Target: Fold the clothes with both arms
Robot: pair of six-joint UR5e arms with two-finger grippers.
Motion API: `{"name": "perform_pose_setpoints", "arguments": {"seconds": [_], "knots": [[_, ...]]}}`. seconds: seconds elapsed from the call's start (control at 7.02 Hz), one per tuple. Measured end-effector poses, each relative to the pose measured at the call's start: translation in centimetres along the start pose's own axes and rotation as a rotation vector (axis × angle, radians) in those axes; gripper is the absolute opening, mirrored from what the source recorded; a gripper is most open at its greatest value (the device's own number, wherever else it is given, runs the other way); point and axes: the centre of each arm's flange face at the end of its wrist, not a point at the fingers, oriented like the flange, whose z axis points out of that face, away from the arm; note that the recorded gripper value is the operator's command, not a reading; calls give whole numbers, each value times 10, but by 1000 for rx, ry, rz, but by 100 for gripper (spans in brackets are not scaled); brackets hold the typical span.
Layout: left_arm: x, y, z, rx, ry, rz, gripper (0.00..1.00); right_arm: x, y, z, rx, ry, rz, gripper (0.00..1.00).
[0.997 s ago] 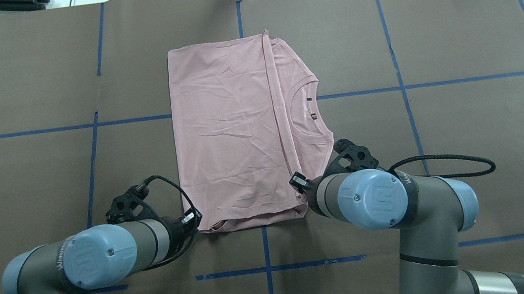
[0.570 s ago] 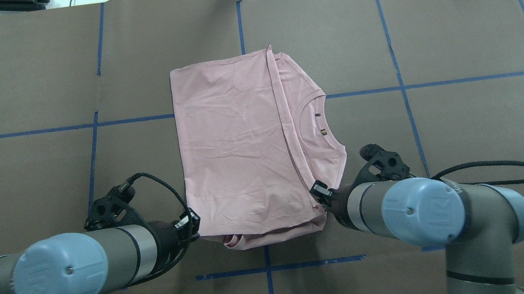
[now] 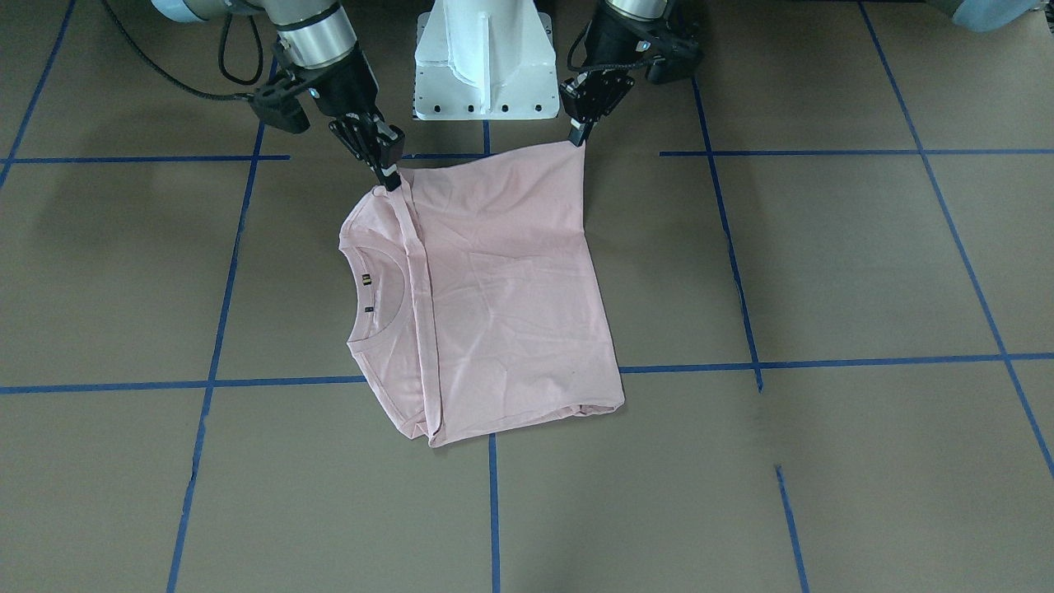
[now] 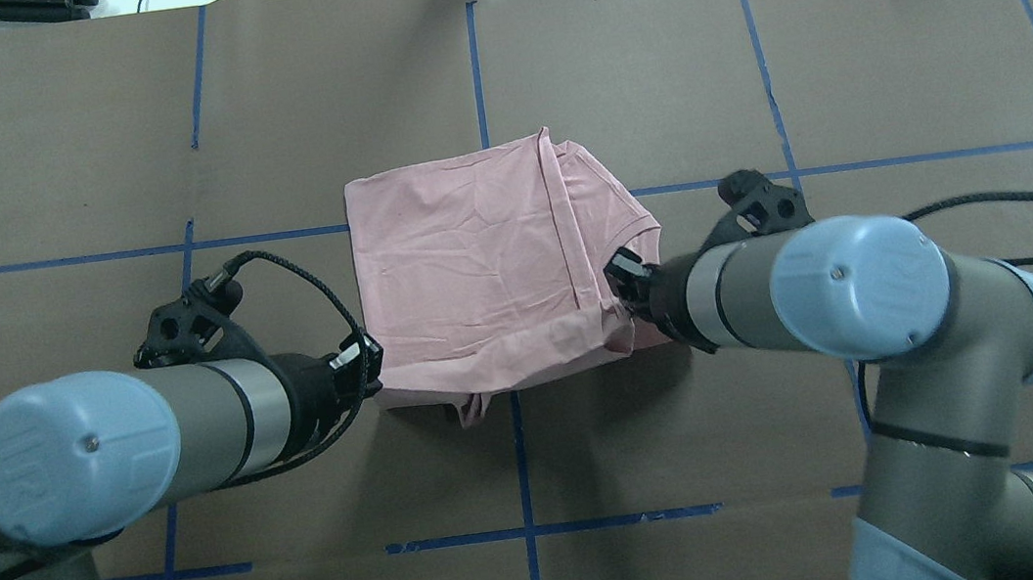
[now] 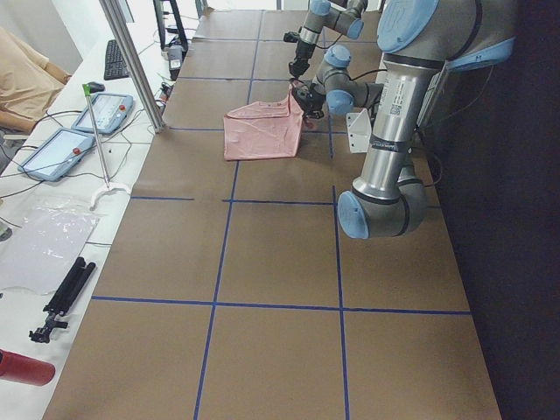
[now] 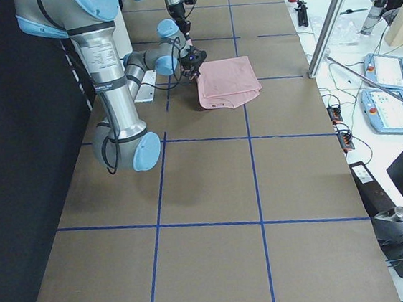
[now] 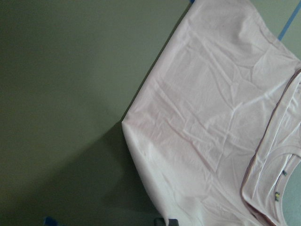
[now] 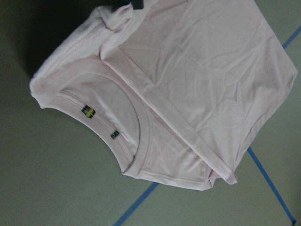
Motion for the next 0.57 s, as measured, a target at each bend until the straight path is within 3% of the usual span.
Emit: {"name": "perform_pose_setpoints", "arguments": {"seconds": [0.28, 0.57], "knots": [[20, -44, 31, 87, -10, 52, 0, -44, -42, 27, 52, 17, 0, 0], [25, -84, 69, 138, 2, 88, 0, -73, -73, 66, 97, 68, -19, 0]]}}
